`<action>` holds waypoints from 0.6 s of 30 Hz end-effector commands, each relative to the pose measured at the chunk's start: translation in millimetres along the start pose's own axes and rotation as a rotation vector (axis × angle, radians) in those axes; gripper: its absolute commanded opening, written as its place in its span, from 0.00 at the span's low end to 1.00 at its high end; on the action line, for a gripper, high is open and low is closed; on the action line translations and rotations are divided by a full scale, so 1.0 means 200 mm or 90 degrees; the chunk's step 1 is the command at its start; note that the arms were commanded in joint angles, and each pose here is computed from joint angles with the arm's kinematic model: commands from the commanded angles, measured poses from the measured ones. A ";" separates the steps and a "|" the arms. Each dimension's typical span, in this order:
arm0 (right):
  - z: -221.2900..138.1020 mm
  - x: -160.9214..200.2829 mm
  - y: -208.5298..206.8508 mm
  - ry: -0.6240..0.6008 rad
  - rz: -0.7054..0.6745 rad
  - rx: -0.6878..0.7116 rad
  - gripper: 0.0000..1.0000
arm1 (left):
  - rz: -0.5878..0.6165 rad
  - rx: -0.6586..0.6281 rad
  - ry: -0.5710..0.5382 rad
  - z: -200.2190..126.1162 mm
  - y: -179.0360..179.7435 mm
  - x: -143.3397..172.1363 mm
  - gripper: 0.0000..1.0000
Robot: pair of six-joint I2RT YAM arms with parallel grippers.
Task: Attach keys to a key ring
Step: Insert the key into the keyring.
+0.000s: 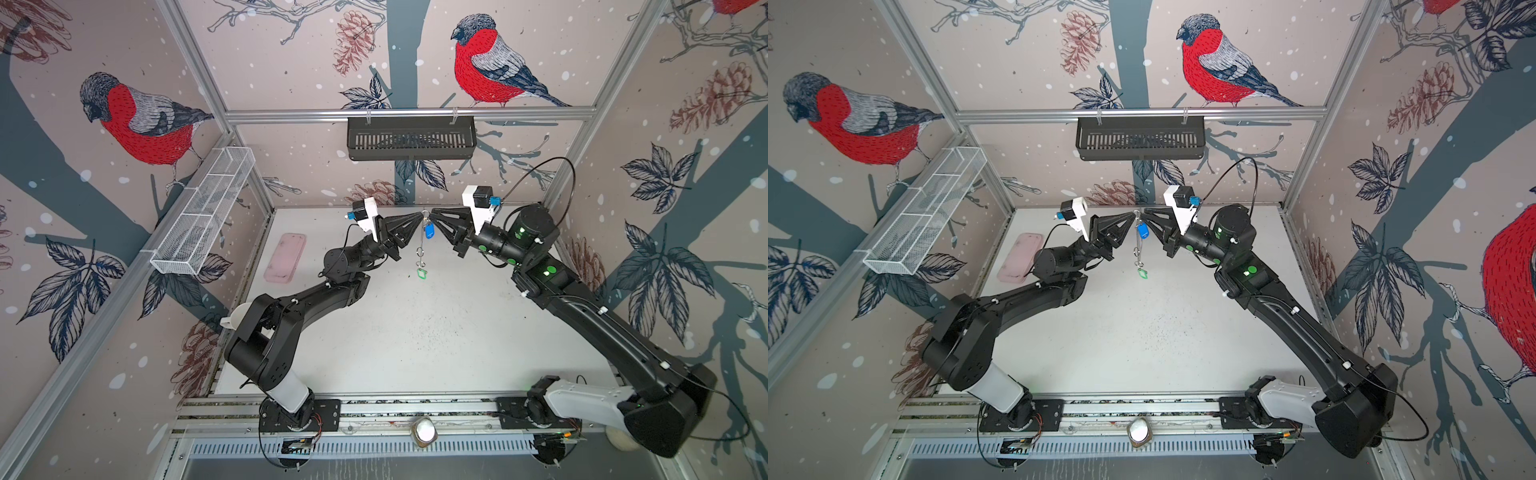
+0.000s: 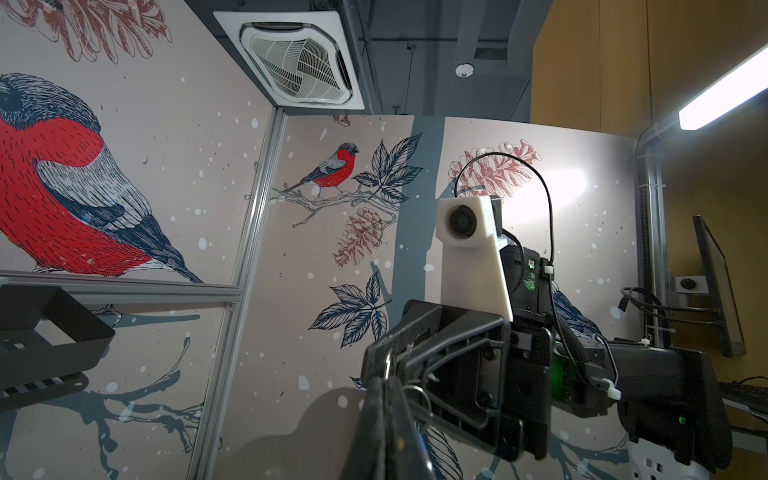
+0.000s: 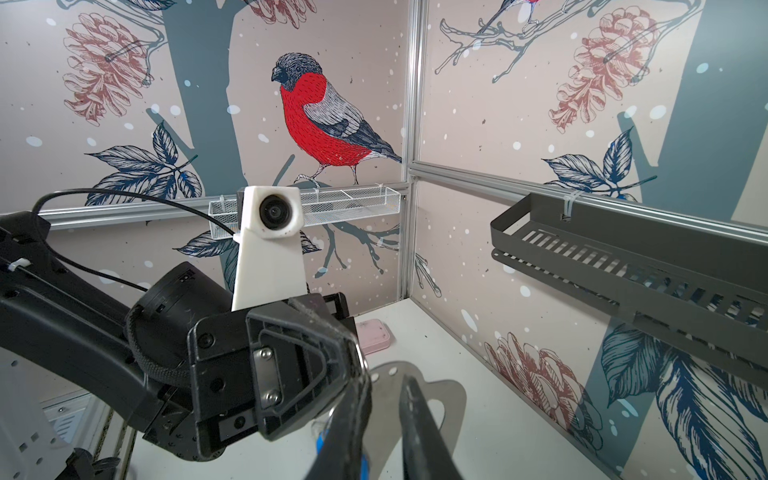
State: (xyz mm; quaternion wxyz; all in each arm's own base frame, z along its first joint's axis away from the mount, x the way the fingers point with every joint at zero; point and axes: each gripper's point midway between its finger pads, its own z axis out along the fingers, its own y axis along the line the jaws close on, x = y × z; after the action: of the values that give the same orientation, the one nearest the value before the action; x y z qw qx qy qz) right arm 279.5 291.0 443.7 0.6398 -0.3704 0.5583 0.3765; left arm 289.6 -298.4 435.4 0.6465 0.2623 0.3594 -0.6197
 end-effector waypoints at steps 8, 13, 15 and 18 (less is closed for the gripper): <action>0.01 -0.03 0.02 -0.012 -0.003 -0.018 0.16 | 0.063 0.078 -0.067 -0.01 -0.15 -0.13 0.00; 0.02 -0.02 0.02 -0.008 0.000 -0.020 0.14 | 0.065 0.081 -0.068 -0.01 -0.16 -0.14 0.00; 0.02 -0.02 0.02 -0.006 0.002 -0.020 0.13 | 0.066 0.082 -0.069 -0.01 -0.16 -0.14 0.00; 0.02 -0.02 0.02 -0.005 0.002 -0.021 0.11 | 0.065 0.082 -0.069 -0.01 -0.16 -0.14 0.00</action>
State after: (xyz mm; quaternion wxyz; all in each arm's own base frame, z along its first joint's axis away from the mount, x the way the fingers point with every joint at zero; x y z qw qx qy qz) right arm 279.1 295.4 443.1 0.6344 -0.3771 0.5559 0.3825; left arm 291.2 -301.4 431.6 0.6372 0.2649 0.3644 -0.6253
